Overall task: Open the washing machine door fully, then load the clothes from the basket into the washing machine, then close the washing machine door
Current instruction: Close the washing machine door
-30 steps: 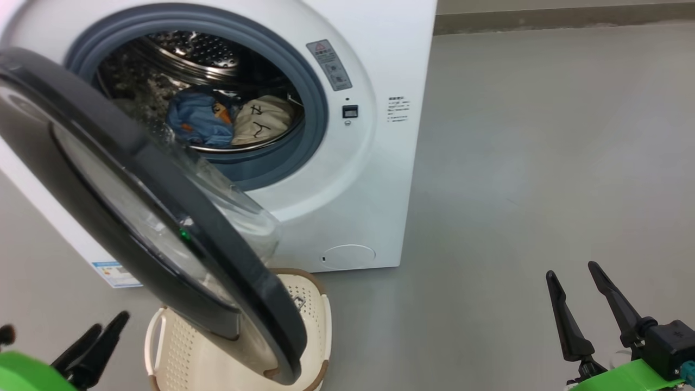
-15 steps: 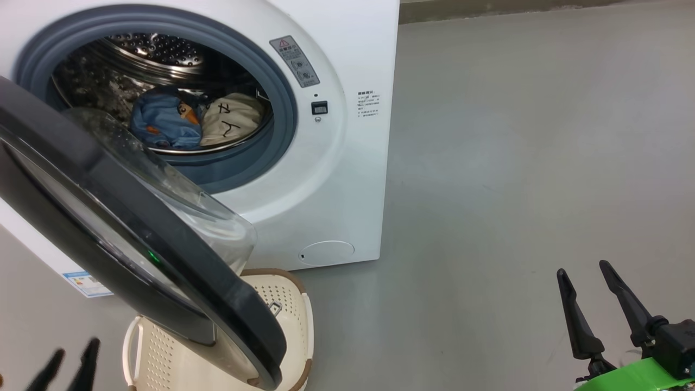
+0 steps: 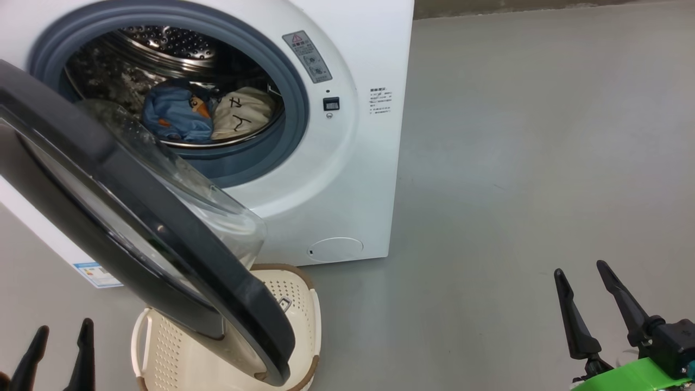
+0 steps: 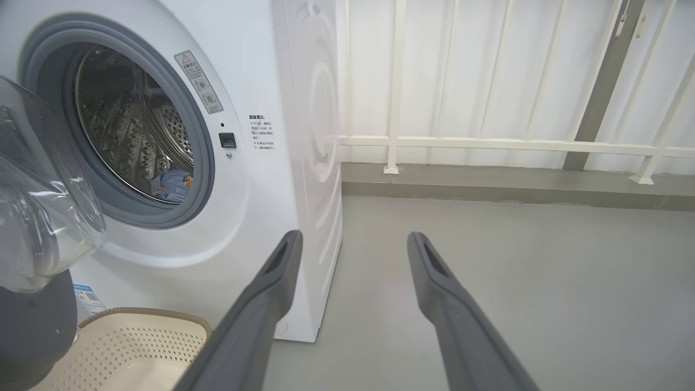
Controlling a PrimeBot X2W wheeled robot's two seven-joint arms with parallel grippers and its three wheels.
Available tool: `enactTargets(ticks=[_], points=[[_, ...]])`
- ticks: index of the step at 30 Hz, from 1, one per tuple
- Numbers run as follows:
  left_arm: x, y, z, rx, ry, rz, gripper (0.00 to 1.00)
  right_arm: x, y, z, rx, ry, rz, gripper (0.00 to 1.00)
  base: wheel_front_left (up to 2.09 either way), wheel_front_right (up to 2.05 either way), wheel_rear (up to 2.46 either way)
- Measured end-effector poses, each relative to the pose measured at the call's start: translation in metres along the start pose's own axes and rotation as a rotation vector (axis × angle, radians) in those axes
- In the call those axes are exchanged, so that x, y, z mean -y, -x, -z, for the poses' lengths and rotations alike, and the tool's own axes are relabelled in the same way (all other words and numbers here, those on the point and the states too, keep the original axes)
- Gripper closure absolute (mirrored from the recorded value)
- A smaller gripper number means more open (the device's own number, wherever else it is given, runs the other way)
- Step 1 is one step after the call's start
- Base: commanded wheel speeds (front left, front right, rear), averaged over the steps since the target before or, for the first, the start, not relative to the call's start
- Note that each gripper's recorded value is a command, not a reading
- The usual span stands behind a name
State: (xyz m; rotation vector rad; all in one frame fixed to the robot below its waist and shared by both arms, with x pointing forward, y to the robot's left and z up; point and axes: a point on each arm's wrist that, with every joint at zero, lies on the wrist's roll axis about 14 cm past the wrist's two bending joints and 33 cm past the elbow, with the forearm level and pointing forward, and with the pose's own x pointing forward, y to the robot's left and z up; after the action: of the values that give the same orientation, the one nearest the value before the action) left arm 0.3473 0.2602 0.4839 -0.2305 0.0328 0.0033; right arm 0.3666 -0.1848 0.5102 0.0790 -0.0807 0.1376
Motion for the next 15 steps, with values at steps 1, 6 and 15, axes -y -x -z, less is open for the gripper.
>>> enactTargets(ticks=[1, 6, 15], points=[[0.001, 0.001, -0.002, 0.009, -0.012, -0.003, 0.0, -0.001, -0.001, 0.0, 0.0, -0.001, -0.004, 0.0, 0.0, 0.0, 0.0], [0.007, 0.01, -0.001, 0.02, -0.056, -0.008, 0.0, -0.005, -0.001, -0.001, 0.005, -0.004, -0.012, 0.0, 0.0, 0.0, 0.0], [0.004, 0.015, -0.011, 0.079, -0.076, -0.067, 0.0, -0.007, -0.002, 0.001, -0.001, -0.014, -0.015, 0.0, 0.0, 0.0, 0.0]])
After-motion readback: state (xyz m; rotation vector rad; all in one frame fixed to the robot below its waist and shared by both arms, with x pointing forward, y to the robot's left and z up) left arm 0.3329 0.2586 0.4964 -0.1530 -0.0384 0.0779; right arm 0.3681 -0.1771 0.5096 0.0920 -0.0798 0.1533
